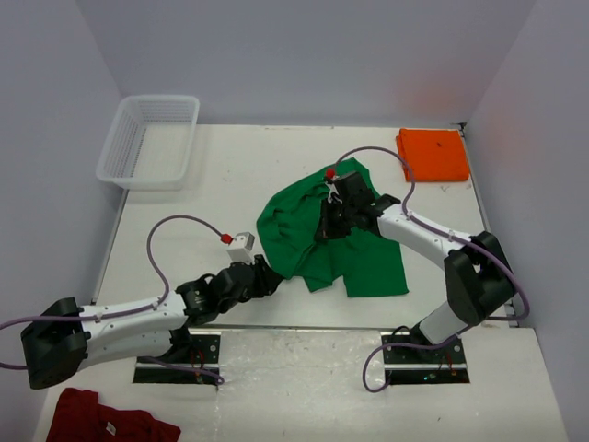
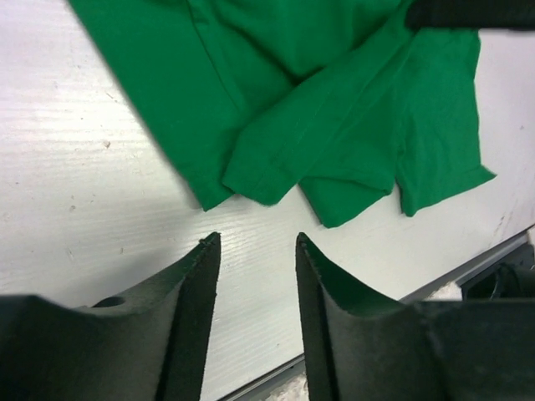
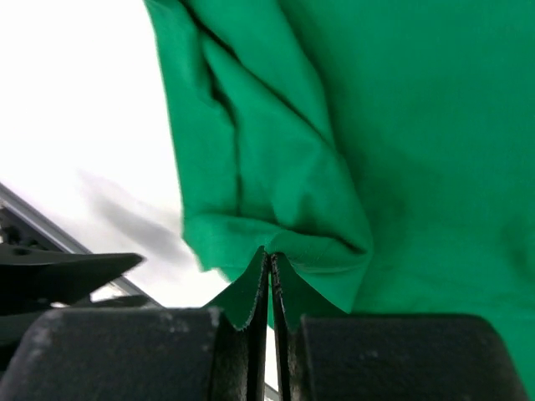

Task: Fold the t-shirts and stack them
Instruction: Flatten out the tshirt

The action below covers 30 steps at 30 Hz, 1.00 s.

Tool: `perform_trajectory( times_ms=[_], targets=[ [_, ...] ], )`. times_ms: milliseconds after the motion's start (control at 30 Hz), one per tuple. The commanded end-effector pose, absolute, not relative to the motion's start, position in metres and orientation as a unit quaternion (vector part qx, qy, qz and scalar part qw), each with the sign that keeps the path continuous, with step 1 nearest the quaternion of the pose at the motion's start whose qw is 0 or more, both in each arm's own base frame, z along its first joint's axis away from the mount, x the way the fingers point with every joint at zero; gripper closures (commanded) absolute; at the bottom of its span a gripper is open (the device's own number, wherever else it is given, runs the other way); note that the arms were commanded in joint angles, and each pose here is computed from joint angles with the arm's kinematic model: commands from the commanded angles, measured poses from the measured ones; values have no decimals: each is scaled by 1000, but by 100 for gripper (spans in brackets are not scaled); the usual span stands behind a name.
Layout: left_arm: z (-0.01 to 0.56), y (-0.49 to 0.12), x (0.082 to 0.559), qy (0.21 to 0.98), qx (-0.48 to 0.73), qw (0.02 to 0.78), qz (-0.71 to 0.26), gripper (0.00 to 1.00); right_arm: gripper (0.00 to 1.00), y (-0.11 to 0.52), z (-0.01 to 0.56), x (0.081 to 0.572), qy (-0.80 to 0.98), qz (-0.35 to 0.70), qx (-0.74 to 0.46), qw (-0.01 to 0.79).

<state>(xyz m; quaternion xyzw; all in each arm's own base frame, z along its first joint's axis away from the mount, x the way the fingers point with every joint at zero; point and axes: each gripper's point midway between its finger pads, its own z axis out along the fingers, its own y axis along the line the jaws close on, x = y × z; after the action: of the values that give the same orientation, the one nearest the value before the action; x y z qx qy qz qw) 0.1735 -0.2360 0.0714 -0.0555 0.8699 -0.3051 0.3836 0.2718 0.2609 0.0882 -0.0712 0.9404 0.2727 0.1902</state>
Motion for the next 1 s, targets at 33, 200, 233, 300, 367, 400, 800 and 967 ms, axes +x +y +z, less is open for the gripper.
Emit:
perform_trajectory(
  times_ms=[33, 200, 233, 300, 367, 400, 800, 967],
  targets=[
    [88, -257, 174, 860, -18, 387, -331, 55, 100, 273, 123, 286, 927, 289, -92, 220],
    [87, -264, 176, 863, -1, 386, -326, 48, 100, 280, 122, 291, 928, 293, -92, 212],
    [88, -266, 176, 862, 2, 384, -330, 47, 100, 281, 120, 291, 928, 293, -92, 209],
    [87, -269, 176, 862, 3, 382, -333, 45, 100, 282, 119, 293, 928, 294, -92, 209],
    [90, -274, 178, 857, 1, 385, -343, 44, 100, 284, 116, 292, 928, 297, -93, 203],
    [91, -278, 177, 855, 3, 383, -349, 44, 100, 284, 116, 292, 928, 297, -92, 204],
    [85, -310, 201, 864, 31, 386, -321, 48, 100, 286, 125, 297, 926, 299, -98, 211],
    [85, -295, 218, 875, 34, 422, -236, 55, 100, 287, 124, 297, 925, 300, -101, 210]
  ],
)
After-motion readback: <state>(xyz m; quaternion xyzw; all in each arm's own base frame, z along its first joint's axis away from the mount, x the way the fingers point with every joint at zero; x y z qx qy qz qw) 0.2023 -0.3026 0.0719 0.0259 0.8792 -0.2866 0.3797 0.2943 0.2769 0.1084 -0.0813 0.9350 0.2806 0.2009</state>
